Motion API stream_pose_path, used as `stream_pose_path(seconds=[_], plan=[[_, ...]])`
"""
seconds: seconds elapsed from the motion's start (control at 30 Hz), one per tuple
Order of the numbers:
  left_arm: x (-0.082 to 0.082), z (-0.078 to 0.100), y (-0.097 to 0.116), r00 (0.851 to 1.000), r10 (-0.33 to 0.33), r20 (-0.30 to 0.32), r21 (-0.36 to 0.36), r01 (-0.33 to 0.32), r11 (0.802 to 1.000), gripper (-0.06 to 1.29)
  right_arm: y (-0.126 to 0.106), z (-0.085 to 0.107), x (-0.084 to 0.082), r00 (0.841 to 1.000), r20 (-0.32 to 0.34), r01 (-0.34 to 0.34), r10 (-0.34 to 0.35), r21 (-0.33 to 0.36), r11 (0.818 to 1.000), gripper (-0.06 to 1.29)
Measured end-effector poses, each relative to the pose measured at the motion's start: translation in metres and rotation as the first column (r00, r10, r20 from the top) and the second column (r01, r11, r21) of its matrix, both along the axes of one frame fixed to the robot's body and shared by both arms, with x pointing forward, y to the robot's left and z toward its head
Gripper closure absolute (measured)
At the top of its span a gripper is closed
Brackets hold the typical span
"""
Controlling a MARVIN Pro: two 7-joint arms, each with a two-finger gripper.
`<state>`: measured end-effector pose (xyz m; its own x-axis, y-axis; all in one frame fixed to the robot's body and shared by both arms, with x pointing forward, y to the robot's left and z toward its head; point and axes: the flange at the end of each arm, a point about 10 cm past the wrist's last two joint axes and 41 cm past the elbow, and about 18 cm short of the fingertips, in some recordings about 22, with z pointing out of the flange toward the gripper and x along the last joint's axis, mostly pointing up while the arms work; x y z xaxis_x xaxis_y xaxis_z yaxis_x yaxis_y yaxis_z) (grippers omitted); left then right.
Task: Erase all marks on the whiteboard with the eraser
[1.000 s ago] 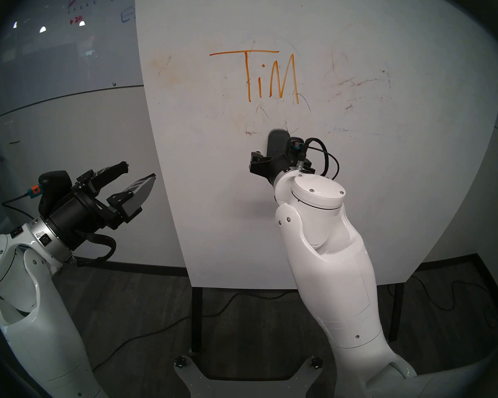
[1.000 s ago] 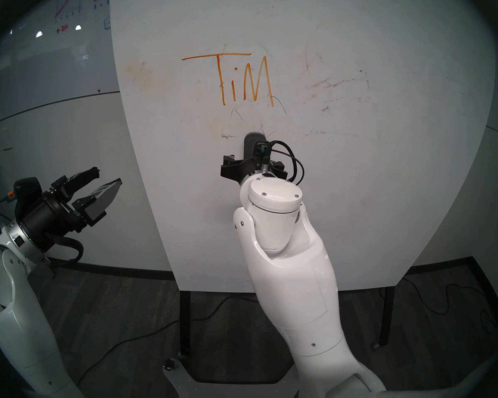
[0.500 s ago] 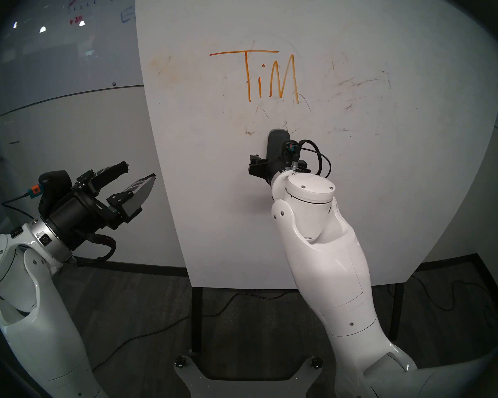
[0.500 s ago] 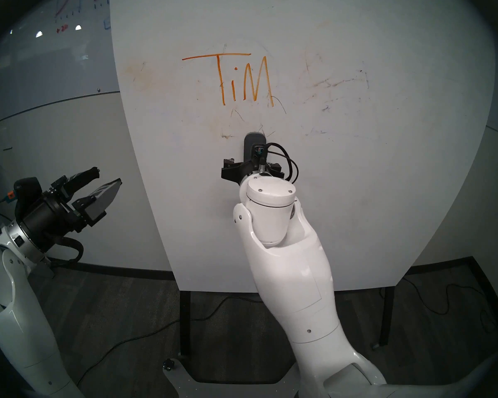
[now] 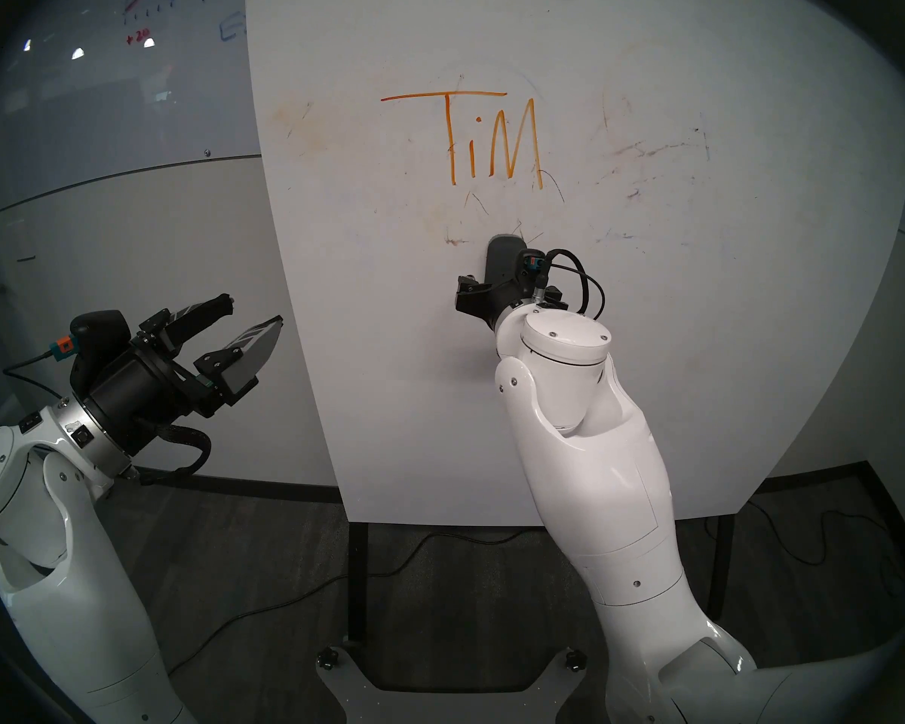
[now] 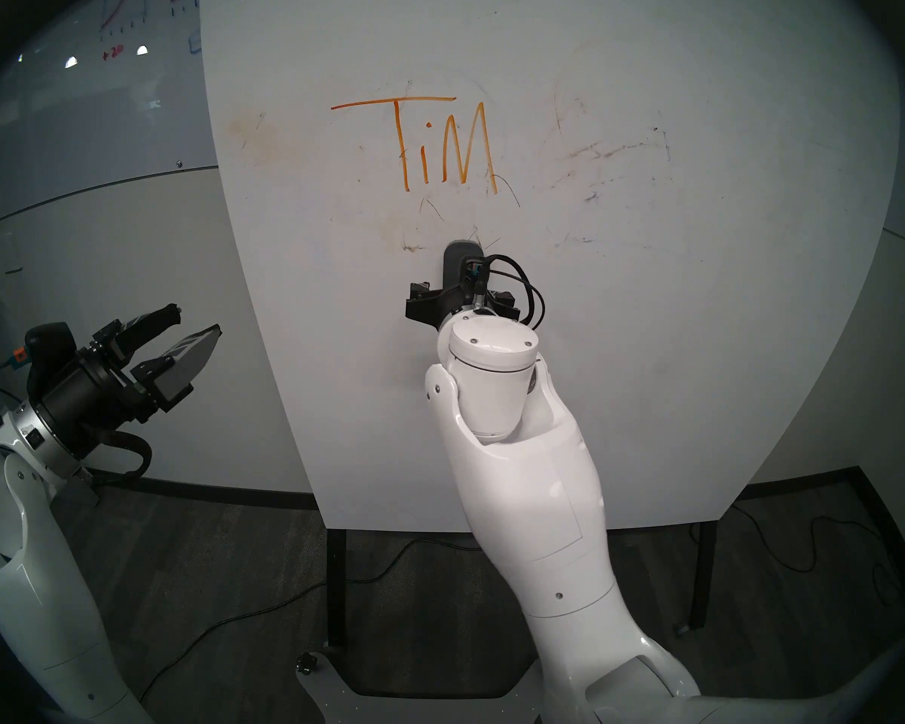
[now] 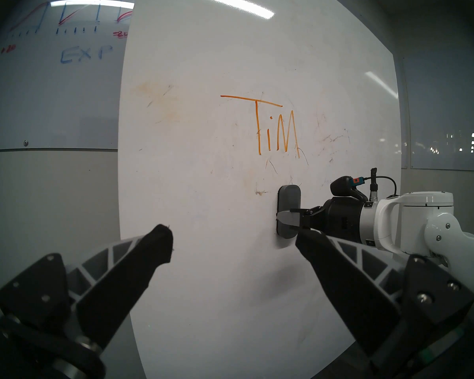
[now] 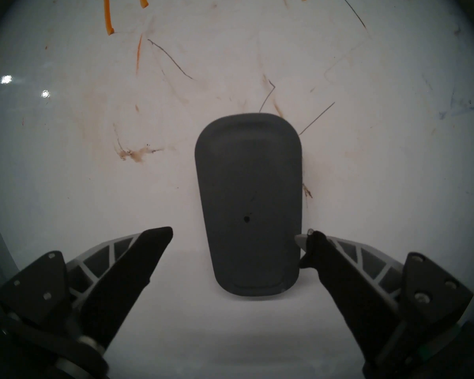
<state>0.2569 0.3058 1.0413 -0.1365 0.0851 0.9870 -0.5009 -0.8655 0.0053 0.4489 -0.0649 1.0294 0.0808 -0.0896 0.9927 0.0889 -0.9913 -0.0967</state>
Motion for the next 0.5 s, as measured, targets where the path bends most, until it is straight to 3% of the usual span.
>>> stream_pose_path(seconds=[0.5], plan=[[0.0,0.0,0.0,1.0,0.0,0.0,0.0,0.0,1.0,-0.02,-0.0071,0.0077,0.0059,1.0,0.007,-0.016,0.016,0.029,0.999,-0.02]])
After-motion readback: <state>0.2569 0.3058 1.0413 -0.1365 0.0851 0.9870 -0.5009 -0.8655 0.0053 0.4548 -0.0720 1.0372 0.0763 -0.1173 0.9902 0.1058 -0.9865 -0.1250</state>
